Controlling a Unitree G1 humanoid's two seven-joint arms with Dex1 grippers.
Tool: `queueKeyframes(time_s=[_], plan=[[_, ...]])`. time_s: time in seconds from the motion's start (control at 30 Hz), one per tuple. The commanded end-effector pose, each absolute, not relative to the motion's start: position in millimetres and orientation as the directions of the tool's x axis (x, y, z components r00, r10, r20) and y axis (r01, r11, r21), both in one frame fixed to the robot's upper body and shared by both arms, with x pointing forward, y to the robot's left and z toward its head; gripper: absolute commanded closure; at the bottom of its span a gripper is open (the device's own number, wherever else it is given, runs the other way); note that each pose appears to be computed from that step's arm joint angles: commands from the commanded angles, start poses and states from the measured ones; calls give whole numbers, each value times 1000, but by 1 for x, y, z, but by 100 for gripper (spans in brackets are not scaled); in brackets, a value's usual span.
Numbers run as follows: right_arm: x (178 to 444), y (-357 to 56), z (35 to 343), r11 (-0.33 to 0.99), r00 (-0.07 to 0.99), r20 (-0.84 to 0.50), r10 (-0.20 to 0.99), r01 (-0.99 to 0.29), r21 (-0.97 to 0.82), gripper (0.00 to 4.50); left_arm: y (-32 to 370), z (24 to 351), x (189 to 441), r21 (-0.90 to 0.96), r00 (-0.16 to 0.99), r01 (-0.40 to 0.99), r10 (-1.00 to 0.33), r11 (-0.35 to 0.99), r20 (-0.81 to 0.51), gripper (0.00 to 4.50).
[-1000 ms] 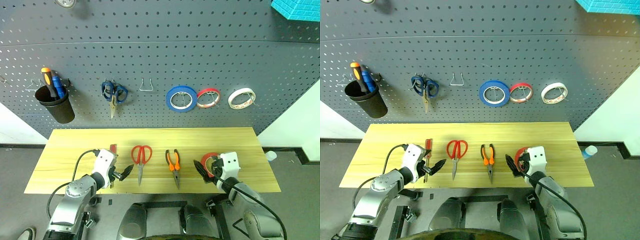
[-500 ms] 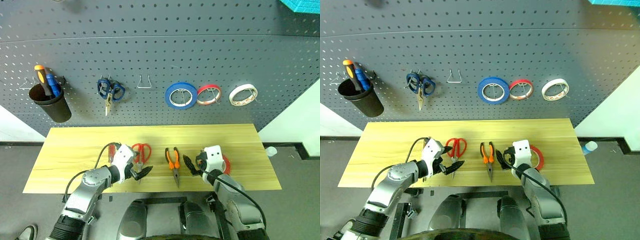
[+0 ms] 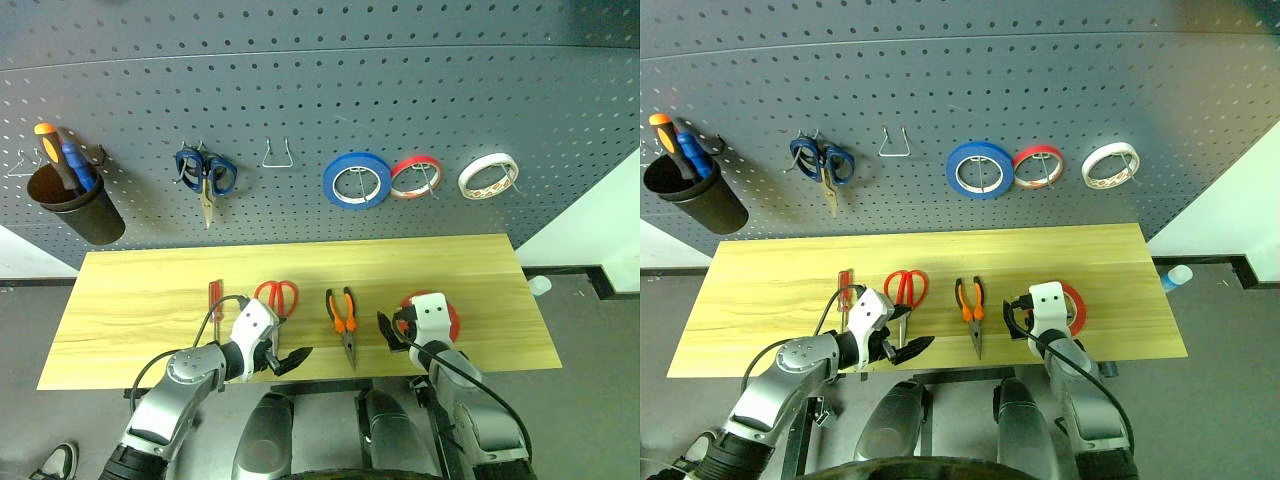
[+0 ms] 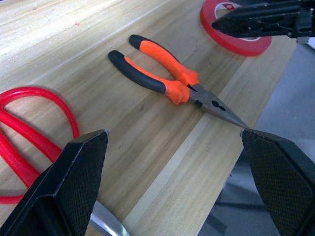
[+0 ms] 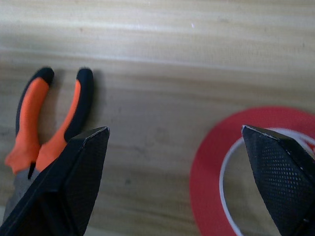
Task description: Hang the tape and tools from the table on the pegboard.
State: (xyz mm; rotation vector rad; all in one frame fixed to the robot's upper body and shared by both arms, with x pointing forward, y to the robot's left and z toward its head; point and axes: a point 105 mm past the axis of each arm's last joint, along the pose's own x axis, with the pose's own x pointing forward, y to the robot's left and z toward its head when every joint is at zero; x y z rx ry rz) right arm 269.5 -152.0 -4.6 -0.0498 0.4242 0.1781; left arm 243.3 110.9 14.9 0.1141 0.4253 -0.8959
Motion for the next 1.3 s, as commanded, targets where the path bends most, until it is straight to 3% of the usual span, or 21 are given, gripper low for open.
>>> queueKeyframes(time_s=[0.03, 0.53, 1.3], plan=[[267, -154, 5, 987, 908, -395, 137, -161, -27, 3, 112, 25, 245, -63, 553, 783, -739, 618, -385, 0], [261, -151, 2, 988, 897, -421, 132, -156, -22, 3, 106, 51, 233, -60, 540, 814, -791, 578, -287, 0], [270, -155, -4, 983, 884, -441, 156, -183, -19, 3, 106, 60, 212, -85, 503, 829, -804, 553, -318, 0]])
